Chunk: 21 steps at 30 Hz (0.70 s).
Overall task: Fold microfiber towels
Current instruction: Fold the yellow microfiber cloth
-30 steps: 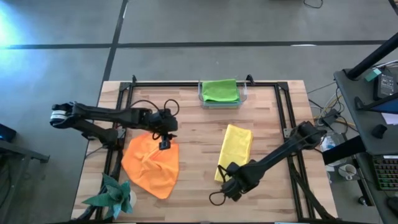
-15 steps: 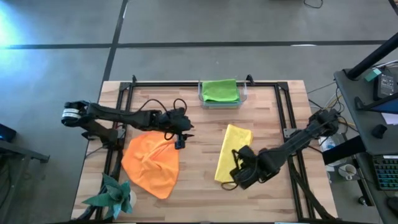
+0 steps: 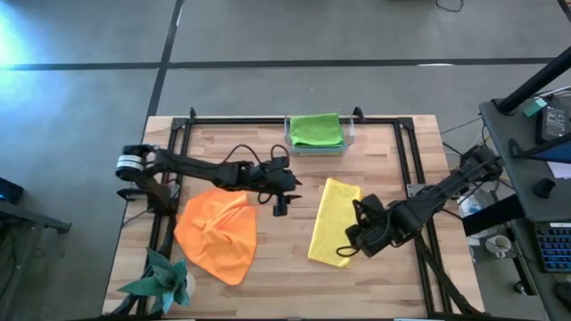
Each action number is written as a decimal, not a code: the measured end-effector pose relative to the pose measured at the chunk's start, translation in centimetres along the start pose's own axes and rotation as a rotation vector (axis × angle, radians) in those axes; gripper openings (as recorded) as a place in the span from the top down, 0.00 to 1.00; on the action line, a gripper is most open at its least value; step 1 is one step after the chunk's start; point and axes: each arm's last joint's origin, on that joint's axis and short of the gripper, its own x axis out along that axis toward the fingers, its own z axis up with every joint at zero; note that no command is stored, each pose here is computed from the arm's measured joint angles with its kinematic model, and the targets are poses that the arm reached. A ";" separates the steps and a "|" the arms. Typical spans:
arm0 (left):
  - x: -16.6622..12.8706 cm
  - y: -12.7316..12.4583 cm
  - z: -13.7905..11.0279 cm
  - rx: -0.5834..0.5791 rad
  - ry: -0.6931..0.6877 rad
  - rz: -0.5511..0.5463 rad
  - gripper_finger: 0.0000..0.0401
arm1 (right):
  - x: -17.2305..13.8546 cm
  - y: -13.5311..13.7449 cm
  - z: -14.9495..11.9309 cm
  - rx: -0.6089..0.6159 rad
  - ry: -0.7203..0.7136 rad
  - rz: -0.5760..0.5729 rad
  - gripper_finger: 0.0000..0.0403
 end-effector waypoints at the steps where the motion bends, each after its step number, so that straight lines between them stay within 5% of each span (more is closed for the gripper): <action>1: 0.5 0.0 0.2 0.000 0.002 -0.005 0.56 | 0.1 -0.3 0.0 -0.006 0.000 -0.003 0.98; 21: 9.4 -0.6 -0.1 -0.009 0.070 -0.051 0.56 | 1.5 -5.7 -0.1 -0.005 0.002 0.014 0.98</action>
